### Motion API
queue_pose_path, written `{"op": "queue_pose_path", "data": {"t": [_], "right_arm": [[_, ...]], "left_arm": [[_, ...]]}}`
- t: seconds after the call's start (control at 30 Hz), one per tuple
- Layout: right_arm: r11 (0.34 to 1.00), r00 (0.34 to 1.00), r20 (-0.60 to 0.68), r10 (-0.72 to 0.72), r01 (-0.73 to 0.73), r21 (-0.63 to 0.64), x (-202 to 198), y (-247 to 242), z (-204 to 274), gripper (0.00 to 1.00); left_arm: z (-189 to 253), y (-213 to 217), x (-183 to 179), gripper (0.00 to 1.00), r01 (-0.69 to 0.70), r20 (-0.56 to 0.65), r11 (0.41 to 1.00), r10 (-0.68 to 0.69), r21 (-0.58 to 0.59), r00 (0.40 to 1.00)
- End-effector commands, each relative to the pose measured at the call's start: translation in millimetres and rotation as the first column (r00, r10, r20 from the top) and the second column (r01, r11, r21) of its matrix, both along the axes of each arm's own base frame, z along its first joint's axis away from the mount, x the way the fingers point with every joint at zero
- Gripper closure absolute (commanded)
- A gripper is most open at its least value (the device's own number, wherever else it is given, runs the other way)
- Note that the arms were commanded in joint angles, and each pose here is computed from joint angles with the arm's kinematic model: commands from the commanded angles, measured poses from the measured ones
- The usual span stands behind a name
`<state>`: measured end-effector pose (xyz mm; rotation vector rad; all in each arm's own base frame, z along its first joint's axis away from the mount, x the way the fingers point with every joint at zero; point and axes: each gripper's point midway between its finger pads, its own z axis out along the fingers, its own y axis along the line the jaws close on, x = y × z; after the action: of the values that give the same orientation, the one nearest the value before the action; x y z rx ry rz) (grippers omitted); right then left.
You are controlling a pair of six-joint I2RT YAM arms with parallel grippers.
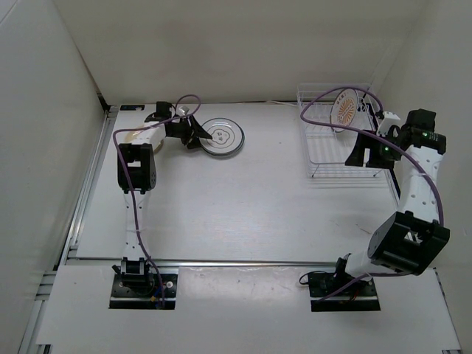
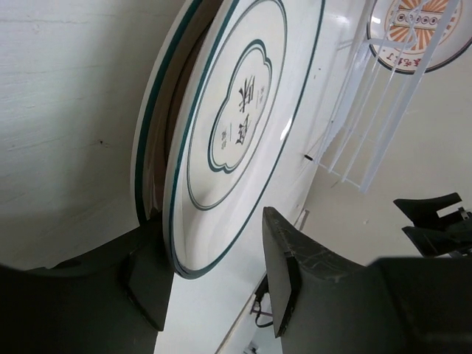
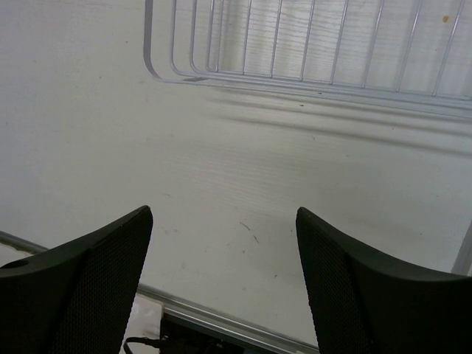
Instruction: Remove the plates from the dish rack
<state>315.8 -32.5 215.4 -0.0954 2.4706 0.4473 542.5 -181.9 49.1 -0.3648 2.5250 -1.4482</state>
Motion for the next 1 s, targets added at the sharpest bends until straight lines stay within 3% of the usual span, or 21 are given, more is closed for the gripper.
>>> {"op": "queue_pose_path", "data": {"t": [0.0, 0.47, 0.83, 0.97], "right_arm": [[1.000, 0.998, 0.066, 0.010, -0.012, 0.021, 1.3, 6.5, 11.6, 0.18], [0.997, 0.998, 0.067, 0.008, -0.013, 0.073, -11.2, 19.0, 0.3, 0.18], [0.995, 0.997, 0.079, 0.015, -0.023, 0.099, -15.3, 25.4, -3.6, 0.18], [0.994, 0.997, 0.077, 0.009, -0.017, 0.104, -14.6, 25.5, -5.6, 0.18]], "left_arm": [[41.8, 9.5, 8.7, 0.41, -0.020, 0.119, 0.997, 0.011, 0.078, 0.993], [59.1, 32.6, 23.3, 0.32, -0.112, 0.239, 0.938, 0.033, 0.327, 0.971], [77.4, 39.8, 39.5, 0.30, -0.200, 0.356, 0.841, 0.010, 0.502, 0.934], [77.5, 45.9, 40.5, 0.30, -0.227, 0.379, 0.780, -0.013, 0.582, 0.926]]}}
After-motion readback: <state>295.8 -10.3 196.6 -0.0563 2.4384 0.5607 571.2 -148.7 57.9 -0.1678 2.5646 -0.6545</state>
